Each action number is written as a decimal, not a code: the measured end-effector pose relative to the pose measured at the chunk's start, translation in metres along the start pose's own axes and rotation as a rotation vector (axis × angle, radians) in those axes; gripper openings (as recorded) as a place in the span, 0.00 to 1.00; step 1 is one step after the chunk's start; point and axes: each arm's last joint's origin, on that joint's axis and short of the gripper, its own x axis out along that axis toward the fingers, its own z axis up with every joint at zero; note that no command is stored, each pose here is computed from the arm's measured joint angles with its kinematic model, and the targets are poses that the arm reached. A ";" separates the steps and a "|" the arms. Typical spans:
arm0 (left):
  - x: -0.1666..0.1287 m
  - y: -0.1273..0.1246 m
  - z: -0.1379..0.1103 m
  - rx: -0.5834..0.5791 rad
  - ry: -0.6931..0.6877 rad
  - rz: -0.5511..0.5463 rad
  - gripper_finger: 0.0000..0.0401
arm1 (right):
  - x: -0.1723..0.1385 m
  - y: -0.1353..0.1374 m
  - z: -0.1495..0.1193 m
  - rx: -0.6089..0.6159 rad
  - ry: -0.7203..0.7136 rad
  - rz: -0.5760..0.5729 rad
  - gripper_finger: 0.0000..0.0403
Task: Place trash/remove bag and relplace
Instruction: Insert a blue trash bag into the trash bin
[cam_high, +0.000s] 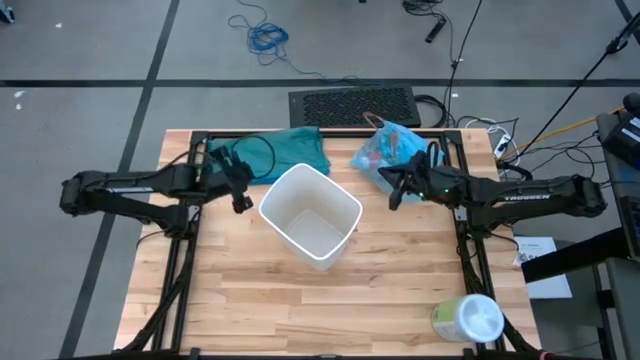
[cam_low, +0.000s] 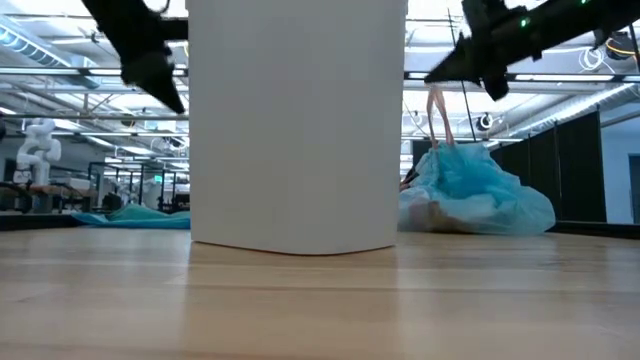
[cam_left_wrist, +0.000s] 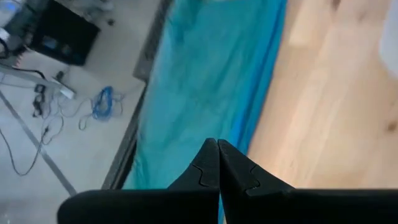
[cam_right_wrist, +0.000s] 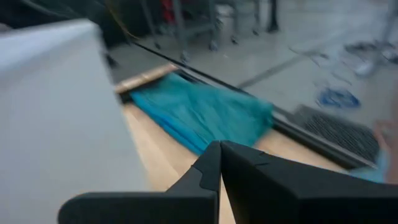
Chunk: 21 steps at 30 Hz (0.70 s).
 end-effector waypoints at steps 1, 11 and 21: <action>0.006 0.000 -0.002 0.004 0.024 -0.009 0.00 | -0.001 0.002 0.002 -0.008 -0.018 0.031 0.01; 0.066 0.008 -0.015 0.006 0.026 -0.198 0.00 | -0.009 0.022 0.025 -0.015 -0.142 0.246 0.03; 0.120 0.020 -0.030 -0.073 0.134 -0.308 0.00 | -0.017 0.032 0.050 -0.114 -0.220 0.279 0.30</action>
